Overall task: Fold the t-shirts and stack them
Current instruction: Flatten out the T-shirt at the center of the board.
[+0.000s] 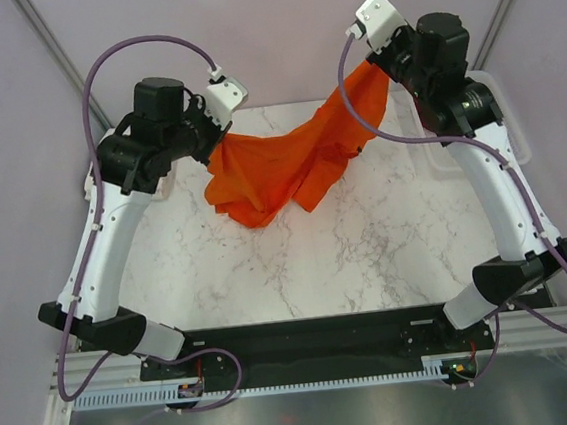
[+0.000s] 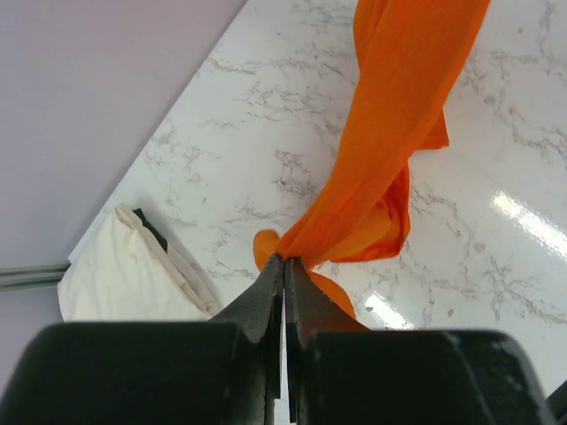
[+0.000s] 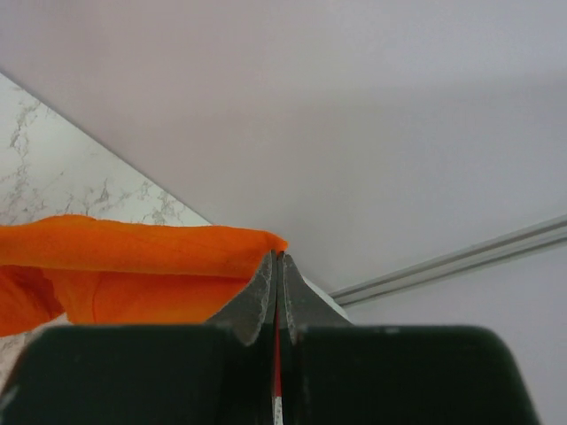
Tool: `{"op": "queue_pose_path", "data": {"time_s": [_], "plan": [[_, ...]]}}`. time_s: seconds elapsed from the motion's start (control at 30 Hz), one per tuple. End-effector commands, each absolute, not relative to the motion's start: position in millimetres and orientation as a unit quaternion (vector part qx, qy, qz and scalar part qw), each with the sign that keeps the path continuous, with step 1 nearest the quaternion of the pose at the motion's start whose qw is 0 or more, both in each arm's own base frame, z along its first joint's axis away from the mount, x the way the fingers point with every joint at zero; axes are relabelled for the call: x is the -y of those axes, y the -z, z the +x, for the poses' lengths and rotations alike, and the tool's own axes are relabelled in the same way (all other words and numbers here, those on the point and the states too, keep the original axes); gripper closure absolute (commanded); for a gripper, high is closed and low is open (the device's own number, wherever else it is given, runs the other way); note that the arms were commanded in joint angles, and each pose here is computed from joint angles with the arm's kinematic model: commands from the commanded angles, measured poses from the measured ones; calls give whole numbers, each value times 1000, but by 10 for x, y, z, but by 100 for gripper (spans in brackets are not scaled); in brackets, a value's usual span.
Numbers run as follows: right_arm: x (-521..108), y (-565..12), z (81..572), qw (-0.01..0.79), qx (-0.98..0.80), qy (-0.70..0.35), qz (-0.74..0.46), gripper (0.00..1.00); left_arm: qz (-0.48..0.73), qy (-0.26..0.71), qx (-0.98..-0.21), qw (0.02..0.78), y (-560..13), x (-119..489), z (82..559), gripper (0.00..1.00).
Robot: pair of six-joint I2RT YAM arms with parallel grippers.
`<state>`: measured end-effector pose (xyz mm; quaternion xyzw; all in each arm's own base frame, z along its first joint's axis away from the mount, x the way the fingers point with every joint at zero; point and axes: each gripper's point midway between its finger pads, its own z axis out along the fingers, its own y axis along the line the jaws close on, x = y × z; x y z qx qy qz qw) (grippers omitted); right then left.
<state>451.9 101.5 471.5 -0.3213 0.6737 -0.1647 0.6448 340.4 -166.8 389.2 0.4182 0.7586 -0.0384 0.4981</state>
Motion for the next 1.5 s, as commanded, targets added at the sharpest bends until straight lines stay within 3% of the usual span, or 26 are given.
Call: {"op": "queue_pose_path", "data": {"time_s": [0.0,0.27,0.47,0.7,0.8,0.83,0.87,0.9,1.1,1.27,1.47], "plan": [[-954,-4865,4362,663,-661,163,-311,100,459,25,-764,454,-3581,1633,3373,98],[-1010,-4344,4535,618,-690,160,-340,100,501,68,-773,383,-2729,1786,3758,98],[-1155,-3740,4803,575,-709,144,-382,100,475,105,-811,326,-1890,1601,4602,98],[-1402,-3386,5284,559,-726,110,-386,100,474,63,-811,337,-1409,1487,5564,98],[-1446,-3287,5405,552,-731,109,-386,100,451,25,-818,356,-1471,1348,5809,87],[-1451,-3234,5435,548,-734,109,-386,100,430,29,-827,361,-1506,1329,5815,72],[-1441,-3209,5451,546,-735,111,-386,100,411,22,-828,381,-1594,1255,5888,64],[-1429,-3181,5461,544,-737,112,-385,100,396,19,-840,370,-1548,1180,5793,55],[-1443,-3109,5474,539,-744,107,-380,100,297,110,-893,320,-1286,967,5348,40],[-1463,-3114,5487,541,-744,102,-379,100,194,263,-916,233,-1070,923,5080,43],[-1466,-3118,5499,539,-744,105,-381,100,143,325,-913,201,-919,842,4986,47]]}}
